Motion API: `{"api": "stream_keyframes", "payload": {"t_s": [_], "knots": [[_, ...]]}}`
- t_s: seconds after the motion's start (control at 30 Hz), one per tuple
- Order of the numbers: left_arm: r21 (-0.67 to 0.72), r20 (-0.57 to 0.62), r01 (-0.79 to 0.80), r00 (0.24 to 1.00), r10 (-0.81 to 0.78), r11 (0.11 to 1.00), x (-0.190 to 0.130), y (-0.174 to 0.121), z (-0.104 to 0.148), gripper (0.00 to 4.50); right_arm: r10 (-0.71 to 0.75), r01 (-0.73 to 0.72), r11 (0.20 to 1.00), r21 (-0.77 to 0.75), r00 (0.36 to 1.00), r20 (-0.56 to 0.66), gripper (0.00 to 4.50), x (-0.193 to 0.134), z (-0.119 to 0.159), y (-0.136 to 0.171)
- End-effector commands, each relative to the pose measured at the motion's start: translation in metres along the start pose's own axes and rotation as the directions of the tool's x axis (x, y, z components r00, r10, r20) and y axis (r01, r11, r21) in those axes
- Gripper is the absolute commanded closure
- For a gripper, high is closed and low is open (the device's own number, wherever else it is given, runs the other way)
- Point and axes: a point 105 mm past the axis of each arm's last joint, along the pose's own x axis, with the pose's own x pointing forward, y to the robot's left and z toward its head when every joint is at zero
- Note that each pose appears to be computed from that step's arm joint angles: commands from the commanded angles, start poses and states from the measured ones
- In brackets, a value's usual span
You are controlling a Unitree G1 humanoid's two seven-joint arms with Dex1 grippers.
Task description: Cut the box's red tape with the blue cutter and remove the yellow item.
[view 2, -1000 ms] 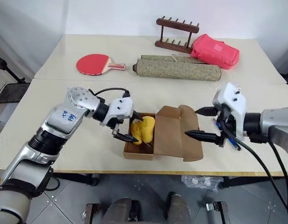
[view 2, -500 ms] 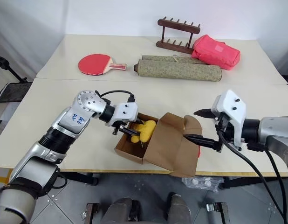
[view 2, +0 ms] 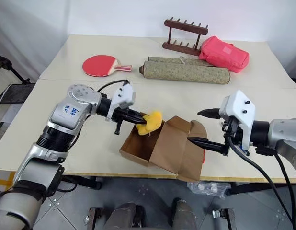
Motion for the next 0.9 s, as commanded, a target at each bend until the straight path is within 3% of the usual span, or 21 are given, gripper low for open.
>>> {"api": "stream_keyframes", "payload": {"t_s": [0.03, 0.2, 0.33, 0.47, 0.57, 0.7, 0.9], "knots": [[-0.052, 0.128, -0.015, 0.992, 0.021, 0.999, -0.014, 0.004, 0.028, 4.46, -0.016, 0.022, 0.999, -0.05, 0.994, 0.104, 0.0, -0.008, 0.017, -0.005], [-0.17, 0.202, -0.061, 0.975, 0.095, 0.984, -0.044, 0.012, 0.033, 4.46, -0.008, 0.026, 0.997, -0.072, 0.971, 0.238, 0.0, -0.017, 0.028, -0.014], [-0.226, 0.028, -0.222, 0.972, 0.234, 0.949, -0.076, 0.026, -0.006, 4.46, 0.046, -0.014, 0.994, -0.111, 0.954, 0.296, 0.0, -0.022, 0.025, -0.019], [-0.255, -0.19, -0.391, 0.917, 0.351, 0.884, -0.117, 0.028, -0.068, 4.46, 0.051, -0.022, 0.994, -0.104, 0.957, 0.284, 0.0, -0.026, 0.017, -0.033], [-0.261, -0.194, -0.504, 0.863, 0.467, 0.823, -0.144, 0.034, -0.078, 4.46, 0.044, -0.019, 0.995, -0.094, 0.962, 0.27, 0.0, -0.029, 0.011, -0.044], [-0.235, -0.221, -0.567, 0.822, 0.525, 0.789, -0.155, 0.035, -0.09, 4.46, 0.043, -0.017, 0.995, -0.099, 0.963, 0.266, 0.0, -0.027, 0.01, -0.054], [-0.201, -0.207, -0.616, 0.787, 0.581, 0.762, -0.162, 0.034, -0.086, 2.82, 0.046, -0.019, 0.995, -0.103, 0.963, 0.266, 0.0, -0.023, 0.011, -0.066]]}}
